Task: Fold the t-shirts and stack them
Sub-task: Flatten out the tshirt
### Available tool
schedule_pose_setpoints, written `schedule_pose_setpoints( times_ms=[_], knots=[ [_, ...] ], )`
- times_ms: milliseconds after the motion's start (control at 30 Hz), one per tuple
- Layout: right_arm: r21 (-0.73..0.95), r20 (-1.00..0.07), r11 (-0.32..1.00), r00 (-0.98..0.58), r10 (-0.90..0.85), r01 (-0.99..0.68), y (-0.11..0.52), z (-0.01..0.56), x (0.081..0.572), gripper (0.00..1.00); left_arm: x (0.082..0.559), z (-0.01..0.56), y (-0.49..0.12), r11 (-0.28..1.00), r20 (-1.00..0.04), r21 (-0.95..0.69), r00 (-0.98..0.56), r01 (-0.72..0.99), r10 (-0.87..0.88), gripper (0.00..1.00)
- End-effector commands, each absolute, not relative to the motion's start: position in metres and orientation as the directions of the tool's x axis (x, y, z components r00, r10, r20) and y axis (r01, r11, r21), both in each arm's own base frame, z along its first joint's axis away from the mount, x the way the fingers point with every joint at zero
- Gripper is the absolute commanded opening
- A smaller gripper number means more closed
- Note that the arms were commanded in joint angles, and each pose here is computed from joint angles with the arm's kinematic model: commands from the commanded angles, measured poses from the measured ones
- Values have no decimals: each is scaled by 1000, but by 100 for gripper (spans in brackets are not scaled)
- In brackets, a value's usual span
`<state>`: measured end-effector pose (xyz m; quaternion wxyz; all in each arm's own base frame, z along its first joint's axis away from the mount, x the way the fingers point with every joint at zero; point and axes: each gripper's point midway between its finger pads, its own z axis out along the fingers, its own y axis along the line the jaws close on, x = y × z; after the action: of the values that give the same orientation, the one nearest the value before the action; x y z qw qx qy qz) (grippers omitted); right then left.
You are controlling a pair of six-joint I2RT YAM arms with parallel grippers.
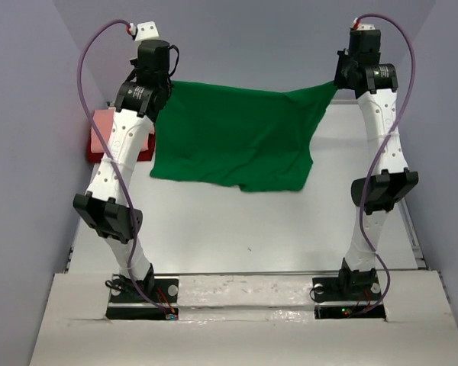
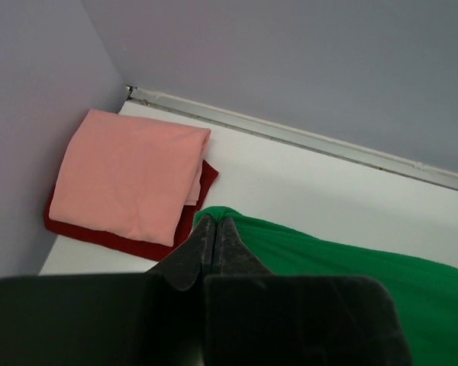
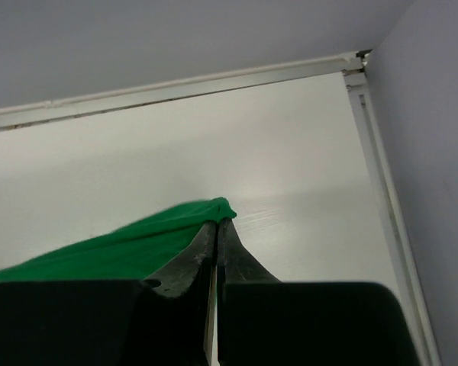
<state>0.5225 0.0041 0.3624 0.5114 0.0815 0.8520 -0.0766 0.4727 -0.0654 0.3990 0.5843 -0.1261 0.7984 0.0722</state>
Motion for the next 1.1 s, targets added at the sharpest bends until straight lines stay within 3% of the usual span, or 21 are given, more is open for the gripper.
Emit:
schedule_pose_setpoints(
  times_ms=[0, 233, 467, 600, 767, 1067],
  knots=[
    [51, -912, 993, -401, 88, 103, 30, 384, 531, 0, 486, 436, -57, 957, -977, -72, -173, -282, -125, 0],
    [90, -950, 993, -292, 108, 73, 31, 442, 495, 0, 460, 466, -66, 969, -980, -130, -120, -211, -158, 0],
    [81, -977, 997, -197, 83, 19, 57, 495, 411, 0, 362, 543, -86, 976, -983, -185, 8, -112, -186, 0],
    [25, -988, 1000, -153, 25, 0, 82, 518, 340, 0, 302, 550, -96, 965, -969, -247, 14, -83, -247, 0],
    [17, -992, 997, -127, 26, 71, 61, 528, 290, 0, 244, 532, -90, 952, -952, -303, -26, -42, -304, 0],
    [31, -998, 993, -55, 37, 115, 39, 551, 265, 0, 223, 548, -56, 952, -958, -284, 6, -112, -286, 0]
  ],
)
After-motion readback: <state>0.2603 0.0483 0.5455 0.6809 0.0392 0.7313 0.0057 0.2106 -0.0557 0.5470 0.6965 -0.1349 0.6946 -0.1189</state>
